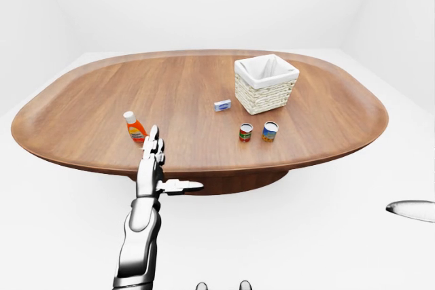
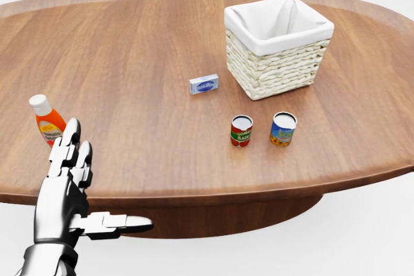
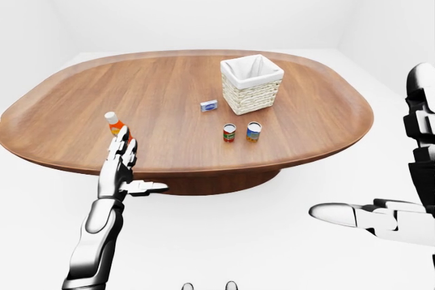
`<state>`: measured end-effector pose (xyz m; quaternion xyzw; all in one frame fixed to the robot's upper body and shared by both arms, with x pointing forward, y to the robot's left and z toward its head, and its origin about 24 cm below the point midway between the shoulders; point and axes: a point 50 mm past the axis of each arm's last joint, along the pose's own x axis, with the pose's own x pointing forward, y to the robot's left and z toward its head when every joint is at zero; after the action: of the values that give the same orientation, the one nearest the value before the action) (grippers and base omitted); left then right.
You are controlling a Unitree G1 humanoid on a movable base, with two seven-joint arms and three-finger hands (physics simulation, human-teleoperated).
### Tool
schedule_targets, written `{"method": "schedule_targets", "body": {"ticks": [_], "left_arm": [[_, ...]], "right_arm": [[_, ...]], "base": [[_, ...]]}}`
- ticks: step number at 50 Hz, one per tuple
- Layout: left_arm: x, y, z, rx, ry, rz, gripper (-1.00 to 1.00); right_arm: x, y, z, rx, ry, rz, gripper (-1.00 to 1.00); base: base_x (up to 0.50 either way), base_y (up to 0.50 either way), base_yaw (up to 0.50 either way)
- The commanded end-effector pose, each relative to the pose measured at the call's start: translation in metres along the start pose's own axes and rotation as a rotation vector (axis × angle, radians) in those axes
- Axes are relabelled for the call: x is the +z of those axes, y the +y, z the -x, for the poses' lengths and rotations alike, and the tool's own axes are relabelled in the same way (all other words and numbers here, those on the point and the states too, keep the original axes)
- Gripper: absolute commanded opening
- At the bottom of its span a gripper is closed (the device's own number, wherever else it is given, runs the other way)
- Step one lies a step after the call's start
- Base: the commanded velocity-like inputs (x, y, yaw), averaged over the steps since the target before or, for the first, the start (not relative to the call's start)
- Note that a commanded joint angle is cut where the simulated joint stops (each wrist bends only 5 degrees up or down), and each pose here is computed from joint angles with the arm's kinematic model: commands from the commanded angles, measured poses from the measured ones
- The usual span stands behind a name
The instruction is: Pick up the tomato sauce, and put it in the basket.
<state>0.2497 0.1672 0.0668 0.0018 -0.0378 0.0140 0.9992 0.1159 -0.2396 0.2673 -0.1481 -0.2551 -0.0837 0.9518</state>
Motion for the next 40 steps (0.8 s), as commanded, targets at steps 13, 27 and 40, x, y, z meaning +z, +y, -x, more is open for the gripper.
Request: {"method": "schedule_targets", "body": {"ticks": [13, 27, 40], "left_arm": [[-0.005, -0.004, 0.003, -0.011, 0.005, -0.004, 1.0], [-0.005, -0.003, 0.003, -0.008, 0.004, -0.004, 1.0], [-0.006, -0.003, 0.002, -0.003, 0.002, -0.003, 1.0]], "right_arm": [[0.004, 0.009, -0.005, 0.075, 0.002, -0.021, 1.0], [-0.002, 0.012, -0.002, 0.095, 0.036, 0.007, 1.0], [0.0, 0.017, -0.005, 0.128, 0.022, 0.006, 1.0]], "base": [[0.0, -0.32, 0.0], [0.0, -0.32, 0.0], [0.0, -0.32, 0.0]]}}
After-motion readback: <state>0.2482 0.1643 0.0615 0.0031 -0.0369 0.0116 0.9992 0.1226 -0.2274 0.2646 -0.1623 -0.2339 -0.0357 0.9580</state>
